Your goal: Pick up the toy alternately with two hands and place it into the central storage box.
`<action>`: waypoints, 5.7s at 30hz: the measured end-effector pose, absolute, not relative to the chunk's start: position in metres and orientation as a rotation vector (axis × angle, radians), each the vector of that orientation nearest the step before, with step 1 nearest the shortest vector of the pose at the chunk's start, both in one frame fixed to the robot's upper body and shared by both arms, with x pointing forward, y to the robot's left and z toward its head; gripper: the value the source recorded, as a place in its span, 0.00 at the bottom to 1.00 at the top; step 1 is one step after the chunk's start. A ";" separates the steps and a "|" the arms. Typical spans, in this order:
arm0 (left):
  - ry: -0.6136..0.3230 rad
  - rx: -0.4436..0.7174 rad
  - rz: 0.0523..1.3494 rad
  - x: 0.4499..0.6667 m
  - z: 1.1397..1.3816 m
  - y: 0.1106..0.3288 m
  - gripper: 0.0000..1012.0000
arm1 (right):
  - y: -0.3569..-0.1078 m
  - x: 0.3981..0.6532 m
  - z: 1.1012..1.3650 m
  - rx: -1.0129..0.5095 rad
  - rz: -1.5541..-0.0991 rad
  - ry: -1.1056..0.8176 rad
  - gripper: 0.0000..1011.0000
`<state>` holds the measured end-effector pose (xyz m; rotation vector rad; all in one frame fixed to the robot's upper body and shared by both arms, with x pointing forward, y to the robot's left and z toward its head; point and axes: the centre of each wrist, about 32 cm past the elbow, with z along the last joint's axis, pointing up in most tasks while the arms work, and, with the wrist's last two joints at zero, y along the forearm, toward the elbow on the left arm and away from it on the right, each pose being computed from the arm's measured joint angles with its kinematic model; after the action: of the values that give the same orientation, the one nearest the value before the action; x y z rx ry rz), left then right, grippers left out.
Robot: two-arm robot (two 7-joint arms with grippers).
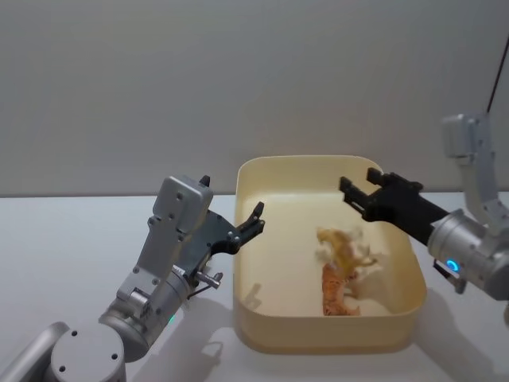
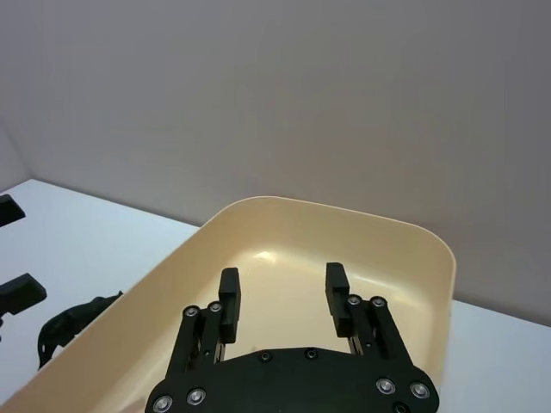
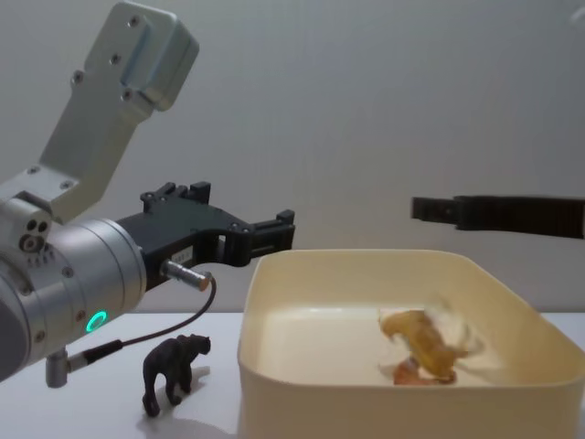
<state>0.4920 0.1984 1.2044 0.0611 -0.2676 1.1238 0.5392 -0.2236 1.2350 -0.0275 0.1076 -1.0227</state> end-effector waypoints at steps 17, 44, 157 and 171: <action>-0.243 0.080 1.156 0.479 1.203 0.202 0.99 | -0.202 0.549 1.240 -0.045 -0.965 0.122 0.99; 0.001 0.212 1.157 0.437 1.184 0.245 0.99 | -0.196 0.552 1.241 -0.049 -0.948 0.125 0.99; -0.074 0.135 1.058 0.549 1.192 0.249 0.31 | -0.212 0.551 1.245 -0.006 -1.012 0.073 0.99; -0.094 0.132 0.962 0.555 1.211 0.249 0.31 | -0.243 0.547 1.246 -0.017 -1.157 0.017 0.99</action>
<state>0.5552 0.2486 1.2114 0.1320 -0.0944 0.9620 0.5467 -0.2429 1.2458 -0.0166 0.0172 -1.1568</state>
